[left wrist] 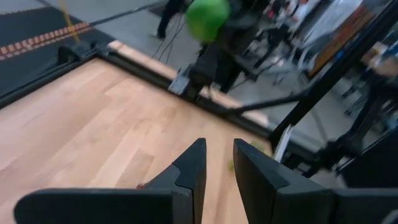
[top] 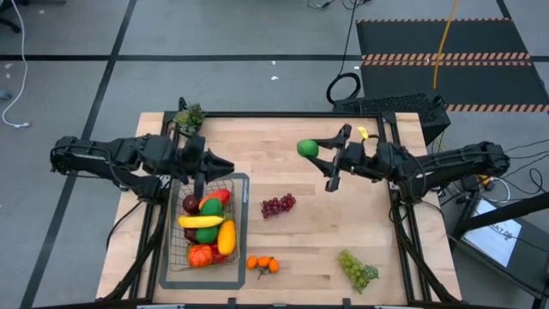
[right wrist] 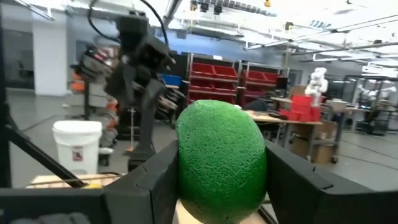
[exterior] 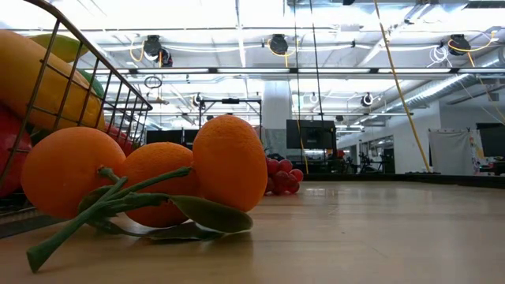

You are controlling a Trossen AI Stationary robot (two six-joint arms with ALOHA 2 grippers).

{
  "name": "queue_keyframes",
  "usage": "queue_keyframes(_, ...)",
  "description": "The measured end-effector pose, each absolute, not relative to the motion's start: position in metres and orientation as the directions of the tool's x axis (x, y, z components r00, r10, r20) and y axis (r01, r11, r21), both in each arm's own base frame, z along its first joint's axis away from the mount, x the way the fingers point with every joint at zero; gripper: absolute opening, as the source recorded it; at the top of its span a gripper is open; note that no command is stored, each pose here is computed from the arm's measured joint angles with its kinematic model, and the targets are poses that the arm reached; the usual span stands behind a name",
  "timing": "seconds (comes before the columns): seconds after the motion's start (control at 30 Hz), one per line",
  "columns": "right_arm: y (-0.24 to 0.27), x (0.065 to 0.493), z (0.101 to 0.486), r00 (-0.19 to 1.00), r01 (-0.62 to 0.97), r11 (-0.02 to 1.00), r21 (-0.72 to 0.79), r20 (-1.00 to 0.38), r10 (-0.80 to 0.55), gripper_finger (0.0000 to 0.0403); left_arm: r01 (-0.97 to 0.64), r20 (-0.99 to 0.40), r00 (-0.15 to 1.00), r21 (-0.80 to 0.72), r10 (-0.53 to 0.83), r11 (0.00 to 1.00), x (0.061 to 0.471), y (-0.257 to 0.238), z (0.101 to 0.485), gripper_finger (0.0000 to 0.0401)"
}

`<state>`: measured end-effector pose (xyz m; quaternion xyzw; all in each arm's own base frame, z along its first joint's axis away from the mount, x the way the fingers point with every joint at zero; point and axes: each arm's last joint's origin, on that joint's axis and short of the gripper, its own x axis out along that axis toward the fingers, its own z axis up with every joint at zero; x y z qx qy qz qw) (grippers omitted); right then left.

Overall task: Build produce basket
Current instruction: Put the green lime into the wire basket

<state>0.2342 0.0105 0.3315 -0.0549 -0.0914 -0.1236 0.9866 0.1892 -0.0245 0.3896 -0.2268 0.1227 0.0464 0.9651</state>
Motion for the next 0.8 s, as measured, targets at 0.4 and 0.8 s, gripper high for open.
queue_keyframes(0.4,0.003,0.235,0.327,0.96,0.13,0.857,0.499,0.152,-0.234,0.0194,-0.02,0.008,1.0,-0.463,0.027,0.886,0.207,-0.028,0.412,0.0084)
queue_keyframes(0.8,0.018,0.235,0.319,0.933,-0.171,0.255,0.952,0.073,0.354,0.0194,0.044,-0.096,0.993,-0.266,-0.072,0.963,0.292,-0.06,0.38,0.022)
